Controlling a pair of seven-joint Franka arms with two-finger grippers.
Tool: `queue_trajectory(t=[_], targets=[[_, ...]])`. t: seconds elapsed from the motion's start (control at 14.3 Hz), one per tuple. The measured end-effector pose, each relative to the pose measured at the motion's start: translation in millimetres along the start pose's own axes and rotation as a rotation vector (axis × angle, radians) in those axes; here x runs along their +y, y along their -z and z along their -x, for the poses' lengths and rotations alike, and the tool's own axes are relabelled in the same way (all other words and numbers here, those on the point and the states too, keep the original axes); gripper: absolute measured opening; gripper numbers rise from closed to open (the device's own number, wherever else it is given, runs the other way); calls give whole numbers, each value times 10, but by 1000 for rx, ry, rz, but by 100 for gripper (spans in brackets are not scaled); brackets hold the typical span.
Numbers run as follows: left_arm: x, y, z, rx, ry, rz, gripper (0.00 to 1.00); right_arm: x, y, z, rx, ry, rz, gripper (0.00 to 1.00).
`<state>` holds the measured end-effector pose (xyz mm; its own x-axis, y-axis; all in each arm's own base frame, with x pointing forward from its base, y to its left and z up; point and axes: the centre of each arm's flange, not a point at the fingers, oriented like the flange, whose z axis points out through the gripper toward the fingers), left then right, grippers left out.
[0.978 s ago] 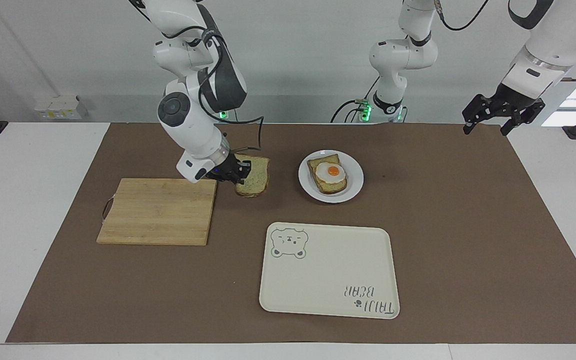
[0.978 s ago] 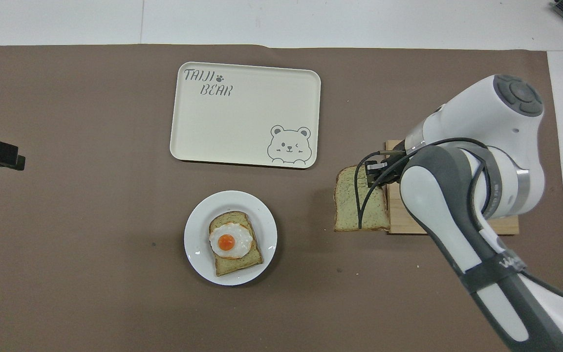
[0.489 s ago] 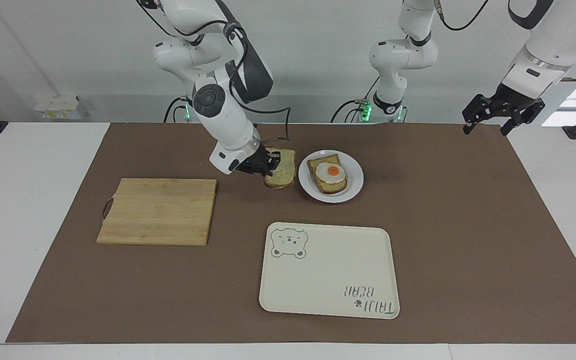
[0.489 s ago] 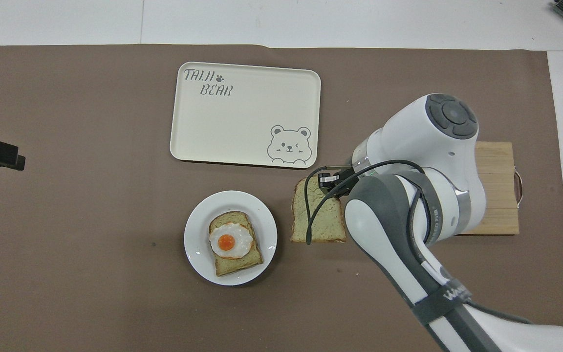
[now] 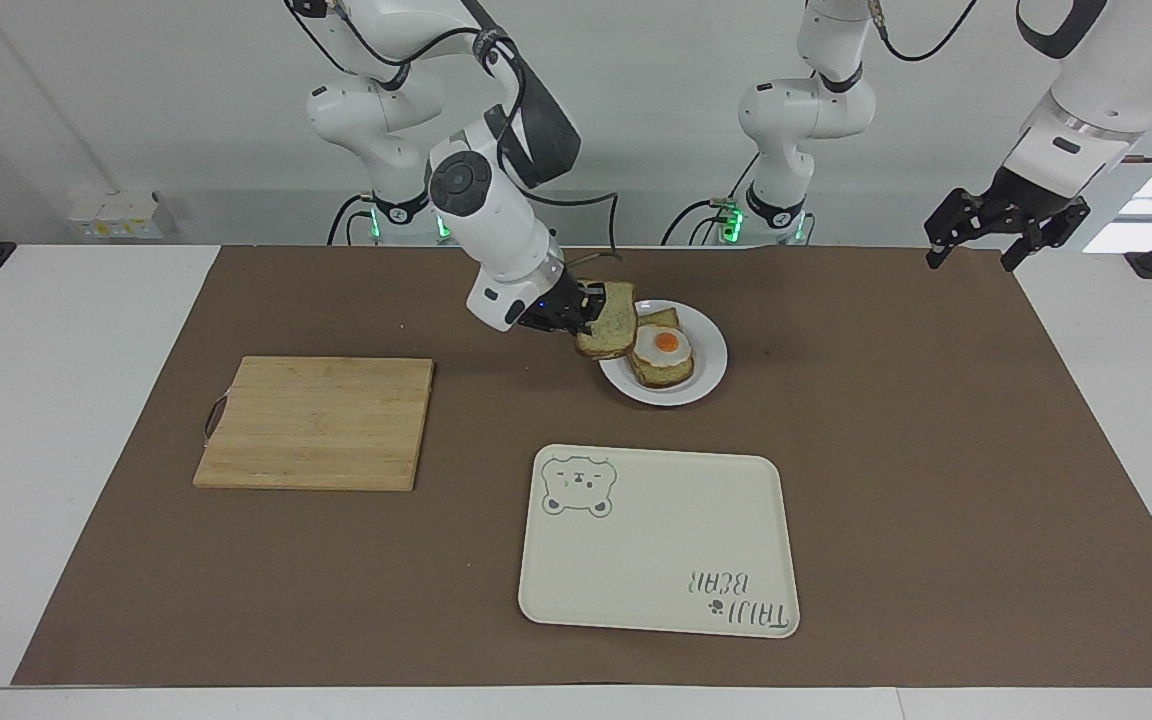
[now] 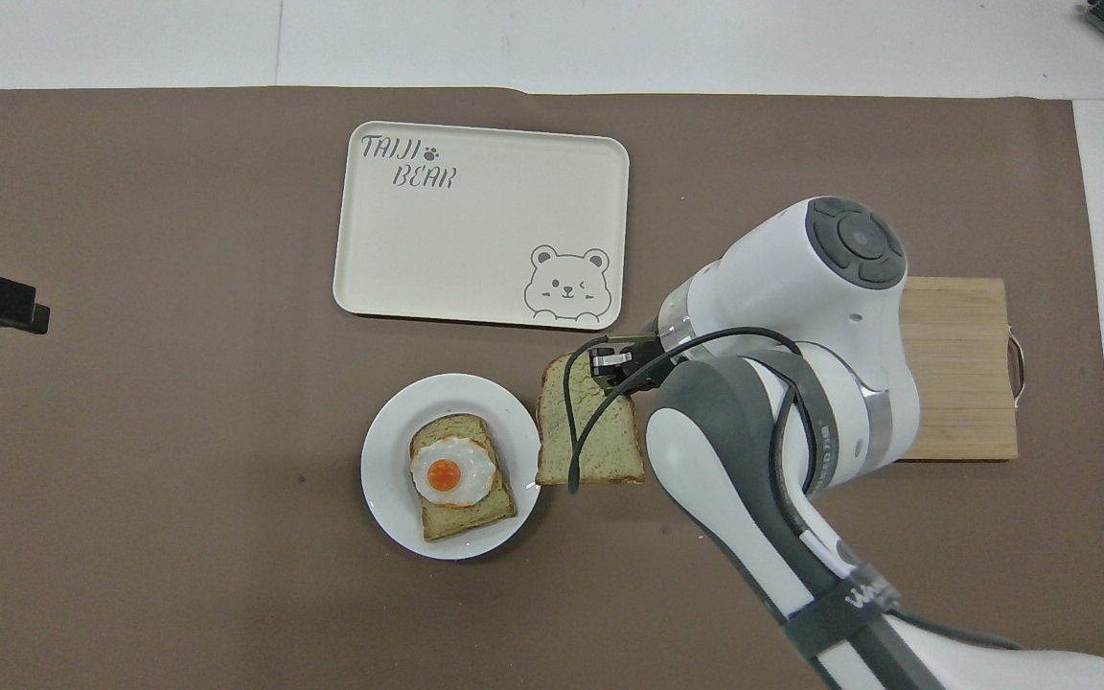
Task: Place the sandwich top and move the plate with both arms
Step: 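Carry the bread slice with the right gripper toward the egg toast plate, then lower the bread onto the egg toast and open the right gripper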
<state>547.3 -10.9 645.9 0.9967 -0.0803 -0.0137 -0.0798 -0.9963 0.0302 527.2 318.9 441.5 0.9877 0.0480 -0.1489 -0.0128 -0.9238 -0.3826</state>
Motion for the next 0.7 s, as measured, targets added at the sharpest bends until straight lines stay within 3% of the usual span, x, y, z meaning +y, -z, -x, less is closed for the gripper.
queue_trajectory(t=[0.28, 0.7], targets=[[0, 0, 0, 0, 0, 0, 100, -256, -274, 80, 25, 25, -4, 15], [0, 0, 0, 0, 0, 0, 100, -675, -1172, 236, 43, 15, 10, 15]])
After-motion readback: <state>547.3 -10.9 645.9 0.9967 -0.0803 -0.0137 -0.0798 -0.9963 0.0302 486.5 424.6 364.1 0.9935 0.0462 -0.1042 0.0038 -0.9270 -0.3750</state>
